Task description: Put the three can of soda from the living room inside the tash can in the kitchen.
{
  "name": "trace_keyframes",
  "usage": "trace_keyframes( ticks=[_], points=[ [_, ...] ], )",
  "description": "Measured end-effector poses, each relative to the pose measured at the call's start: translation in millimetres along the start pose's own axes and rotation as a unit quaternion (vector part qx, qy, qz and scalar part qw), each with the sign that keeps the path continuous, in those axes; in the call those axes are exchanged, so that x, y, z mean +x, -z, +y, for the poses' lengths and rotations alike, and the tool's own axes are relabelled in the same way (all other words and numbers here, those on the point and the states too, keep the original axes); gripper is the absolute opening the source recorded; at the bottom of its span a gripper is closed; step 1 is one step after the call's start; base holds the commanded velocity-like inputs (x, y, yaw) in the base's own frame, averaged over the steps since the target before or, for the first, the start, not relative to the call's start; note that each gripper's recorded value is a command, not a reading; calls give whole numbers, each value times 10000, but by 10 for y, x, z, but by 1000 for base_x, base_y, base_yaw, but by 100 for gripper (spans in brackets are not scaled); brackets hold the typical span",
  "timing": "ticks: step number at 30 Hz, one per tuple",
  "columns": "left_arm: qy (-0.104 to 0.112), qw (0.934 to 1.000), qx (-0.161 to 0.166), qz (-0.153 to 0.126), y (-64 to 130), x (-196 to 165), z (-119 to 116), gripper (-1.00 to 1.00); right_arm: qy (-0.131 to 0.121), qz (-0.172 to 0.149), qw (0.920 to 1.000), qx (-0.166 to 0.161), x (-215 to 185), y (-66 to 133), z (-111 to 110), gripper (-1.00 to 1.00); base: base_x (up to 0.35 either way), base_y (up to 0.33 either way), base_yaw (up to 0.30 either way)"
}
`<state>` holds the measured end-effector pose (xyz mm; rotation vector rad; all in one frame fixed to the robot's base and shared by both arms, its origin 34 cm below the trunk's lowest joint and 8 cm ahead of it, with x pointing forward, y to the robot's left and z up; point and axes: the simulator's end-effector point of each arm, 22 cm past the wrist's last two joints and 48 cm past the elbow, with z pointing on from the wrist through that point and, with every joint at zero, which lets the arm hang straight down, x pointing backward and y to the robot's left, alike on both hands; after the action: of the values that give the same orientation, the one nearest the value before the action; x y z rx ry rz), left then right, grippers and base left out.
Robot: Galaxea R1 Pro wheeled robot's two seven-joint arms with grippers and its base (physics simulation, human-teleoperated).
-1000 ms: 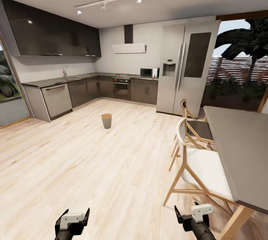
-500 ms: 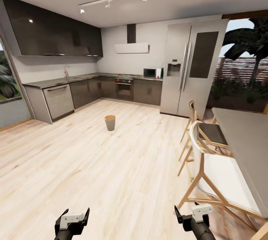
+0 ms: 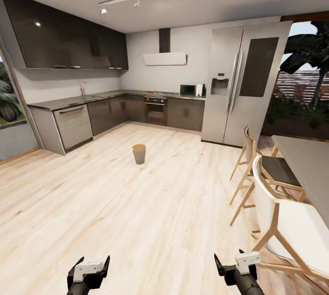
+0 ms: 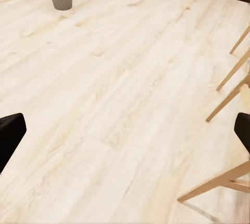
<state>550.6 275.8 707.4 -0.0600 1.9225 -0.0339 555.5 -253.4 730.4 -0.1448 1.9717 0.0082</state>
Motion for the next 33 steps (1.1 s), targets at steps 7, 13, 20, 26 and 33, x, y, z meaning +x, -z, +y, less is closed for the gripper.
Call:
trace_keyframes(
  ticks=[7,13,20,26,33],
  points=[
    [0,10000,-4,-2,0,-1,2,100,7,64,10000,2,60,-6,-2,100,265,227,0],
    [-2,10000,-4,-6,-1,-6,1,100,30,72,10000,3,65,-10,-4,100,265,227,0],
    [-4,10000,-4,-1,0,0,2,100,20,71,10000,1,64,-11,-3,100,265,227,0],
    [-7,10000,-3,1,0,1,2,100,20,71,10000,0,64,-11,-2,100,265,227,0],
    [-8,10000,-3,1,0,1,2,100,29,71,10000,1,64,-11,-3,100,265,227,0]
  ],
)
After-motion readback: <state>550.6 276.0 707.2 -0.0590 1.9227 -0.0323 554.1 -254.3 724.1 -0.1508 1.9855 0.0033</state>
